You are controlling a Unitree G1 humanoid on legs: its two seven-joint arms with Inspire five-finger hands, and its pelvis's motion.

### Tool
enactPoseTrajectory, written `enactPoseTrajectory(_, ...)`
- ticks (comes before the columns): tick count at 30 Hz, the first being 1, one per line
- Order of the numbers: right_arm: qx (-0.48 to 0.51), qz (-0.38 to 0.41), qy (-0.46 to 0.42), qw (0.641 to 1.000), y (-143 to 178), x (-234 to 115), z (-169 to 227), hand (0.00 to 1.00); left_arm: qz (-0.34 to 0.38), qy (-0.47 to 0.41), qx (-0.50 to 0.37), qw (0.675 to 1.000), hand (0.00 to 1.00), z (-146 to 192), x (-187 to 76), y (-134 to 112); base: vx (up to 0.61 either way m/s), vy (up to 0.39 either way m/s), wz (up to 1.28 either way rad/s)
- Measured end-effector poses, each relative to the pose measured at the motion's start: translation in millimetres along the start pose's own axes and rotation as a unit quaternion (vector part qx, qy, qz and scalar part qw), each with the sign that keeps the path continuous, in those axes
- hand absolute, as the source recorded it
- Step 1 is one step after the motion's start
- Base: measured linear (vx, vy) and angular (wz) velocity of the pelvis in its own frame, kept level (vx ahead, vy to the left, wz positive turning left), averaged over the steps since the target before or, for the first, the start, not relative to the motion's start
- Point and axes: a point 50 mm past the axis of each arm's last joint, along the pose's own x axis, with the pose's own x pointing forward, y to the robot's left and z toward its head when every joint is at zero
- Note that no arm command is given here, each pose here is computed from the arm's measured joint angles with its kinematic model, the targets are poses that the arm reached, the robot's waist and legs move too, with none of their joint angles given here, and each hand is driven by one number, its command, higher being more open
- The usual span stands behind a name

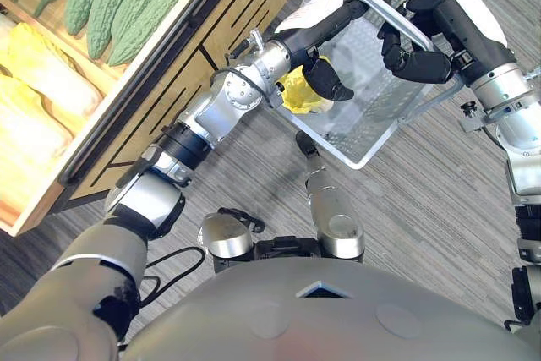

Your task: Pick vegetable in the basket

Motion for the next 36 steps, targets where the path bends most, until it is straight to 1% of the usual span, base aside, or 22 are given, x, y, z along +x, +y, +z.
enactPoseTrajectory(2, -0.001, -0.005, 0.001, 1.000, -2, -2, 0, 0.00, -0.021, -0.019, 0.025, 0.999, 1.00, 7, -10, 4, -0.02, -0.002, 0.01)
enactPoseTrajectory(4, -0.002, -0.011, 0.003, 1.000, -5, -3, 0, 0.00, -0.040, -0.030, 0.032, 0.998, 1.00, 10, -16, 4, -0.01, 0.001, 0.02)
enactPoseTrajectory(7, -0.003, -0.014, 0.003, 1.000, -5, -8, 0, 0.00, -0.055, -0.048, 0.011, 0.997, 1.00, 15, -34, 5, -0.03, 0.002, 0.11)
enactPoseTrajectory(10, -0.013, -0.015, 0.018, 1.000, -5, -13, -4, 0.00, -0.096, -0.098, -0.008, 0.990, 1.00, 35, -43, -3, -0.04, -0.003, 0.19)
enactPoseTrajectory(12, -0.020, -0.008, 0.032, 0.999, -1, -16, -8, 0.00, -0.127, -0.153, -0.036, 0.979, 1.00, 56, -51, -12, -0.05, -0.001, 0.19)
enactPoseTrajectory(14, -0.030, -0.005, 0.039, 0.999, 0, -17, -10, 0.00, -0.151, -0.186, -0.054, 0.969, 1.00, 68, -58, -18, -0.05, 0.002, 0.17)
enactPoseTrajectory(17, -0.030, -0.008, 0.055, 0.998, 3, -20, -16, 0.00, -0.186, -0.211, -0.085, 0.956, 1.00, 78, -72, -27, -0.04, 0.003, 0.19)
enactPoseTrajectory(20, -0.023, -0.018, 0.079, 0.996, 8, -27, -25, 0.00, -0.202, -0.219, -0.109, 0.948, 1.00, 83, -83, -29, -0.06, 0.007, 0.22)
enactPoseTrajectory(23, -0.002, -0.038, 0.104, 0.994, 13, -37, -35, 0.00, -0.179, -0.226, -0.143, 0.947, 1.00, 86, -89, -27, -0.06, -0.002, 0.39)
enactPoseTrajectory(25, 0.011, -0.053, 0.132, 0.990, 16, -46, -46, 0.00, -0.126, -0.234, -0.166, 0.950, 1.00, 87, -94, -19, -0.04, -0.007, 0.36)
enactPoseTrajectory(28, 0.042, -0.096, 0.192, 0.976, 21, -64, -69, 0.00, 0.045, -0.237, -0.202, 0.949, 1.00, 79, -104, 12, -0.03, -0.010, 0.47)
enactPoseTrajectory(30, 0.066, -0.122, 0.249, 0.958, 27, -80, -89, 0.00, 0.190, -0.209, -0.227, 0.932, 1.00, 60, -118, 36, -0.04, -0.009, 0.66)
enactPoseTrajectory(31, 0.075, -0.131, 0.266, 0.952, 29, -85, -95, 0.00, 0.221, -0.198, -0.232, 0.926, 1.00, 54, -122, 40, -0.03, 0.000, 0.73)
enactPoseTrajectory(33, 0.101, -0.153, 0.329, 0.926, 40, -104, -113, 0.00, 0.336, -0.141, -0.209, 0.908, 1.00, 33, -142, 51, -0.02, -0.002, 0.71)
enactPoseTrajectory(34, 0.107, -0.157, 0.342, 0.920, 43, -108, -117, 0.00, 0.360, -0.127, -0.200, 0.903, 1.00, 29, -147, 52, 0.00, -0.001, 0.69)
enactPoseTrajectory(35, 0.121, -0.165, 0.367, 0.907, 49, -118, -124, 0.00, 0.402, -0.098, -0.184, 0.892, 1.00, 21, -158, 54, 0.02, 0.000, 0.55)
enactPoseTrajectory(36, 0.129, -0.169, 0.379, 0.901, 53, -123, -128, 0.00, 0.419, -0.083, -0.175, 0.887, 1.00, 17, -163, 54, 0.03, -0.005, 0.69)
